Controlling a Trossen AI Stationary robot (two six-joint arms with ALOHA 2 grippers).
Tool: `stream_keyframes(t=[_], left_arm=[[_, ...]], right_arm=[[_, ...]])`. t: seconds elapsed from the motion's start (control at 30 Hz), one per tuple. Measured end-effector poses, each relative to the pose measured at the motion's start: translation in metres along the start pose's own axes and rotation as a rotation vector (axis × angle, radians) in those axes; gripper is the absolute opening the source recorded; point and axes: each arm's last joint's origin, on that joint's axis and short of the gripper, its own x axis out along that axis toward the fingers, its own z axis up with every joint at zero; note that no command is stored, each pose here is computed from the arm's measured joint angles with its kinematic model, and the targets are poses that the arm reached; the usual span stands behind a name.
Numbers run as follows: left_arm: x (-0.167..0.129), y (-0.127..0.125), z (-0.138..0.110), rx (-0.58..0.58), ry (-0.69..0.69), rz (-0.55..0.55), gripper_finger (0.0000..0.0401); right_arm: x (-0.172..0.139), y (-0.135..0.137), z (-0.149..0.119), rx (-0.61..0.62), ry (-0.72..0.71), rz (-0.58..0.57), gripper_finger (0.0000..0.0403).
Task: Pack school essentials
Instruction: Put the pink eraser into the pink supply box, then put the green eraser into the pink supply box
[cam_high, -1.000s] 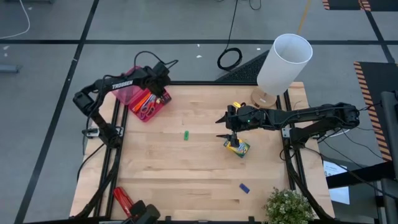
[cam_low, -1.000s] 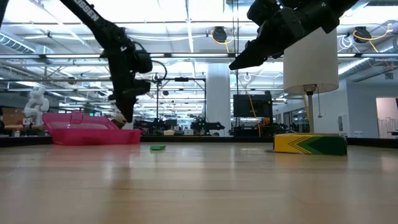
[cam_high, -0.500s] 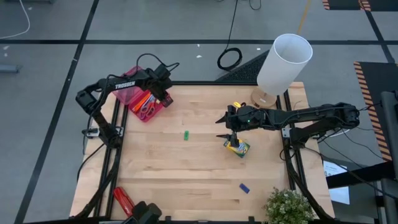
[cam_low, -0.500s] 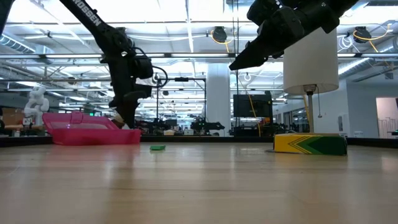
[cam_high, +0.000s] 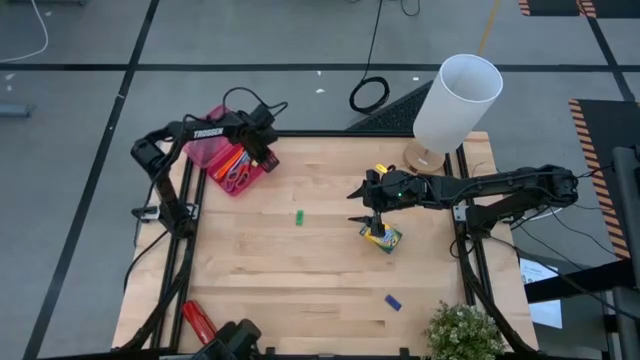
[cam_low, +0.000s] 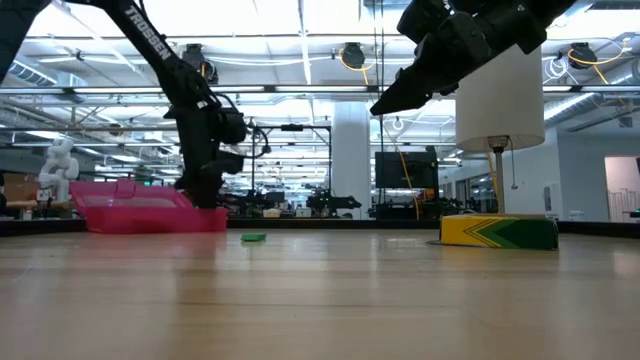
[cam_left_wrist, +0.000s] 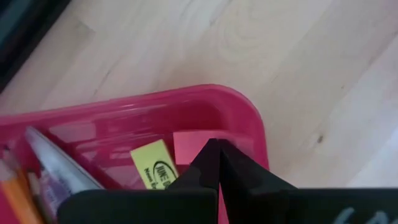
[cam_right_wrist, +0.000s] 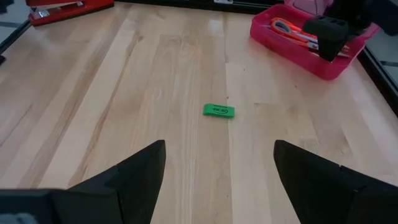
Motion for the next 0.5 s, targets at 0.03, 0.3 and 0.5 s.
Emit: stream_keyframes(t=[0.03,0.3,0.5], left_arm=[[0.002,0.000,0.000,-0.001,0.006,0.004,0.0002],[-0.001,0.004,-0.002,-0.028,0.027,0.077,0.0003],[-0.016,-0.001,-0.006,-0.014,0.039,0.159,0.0004]], right_arm=[[0.000,0.000,0.000,0.000,0.000,0.000,0.0290],[0.000,0.000,0.000,0.019,0.000,0.000,0.0290],[0.000,0.000,0.000,0.030,-0.001,0.000,0.0290]])
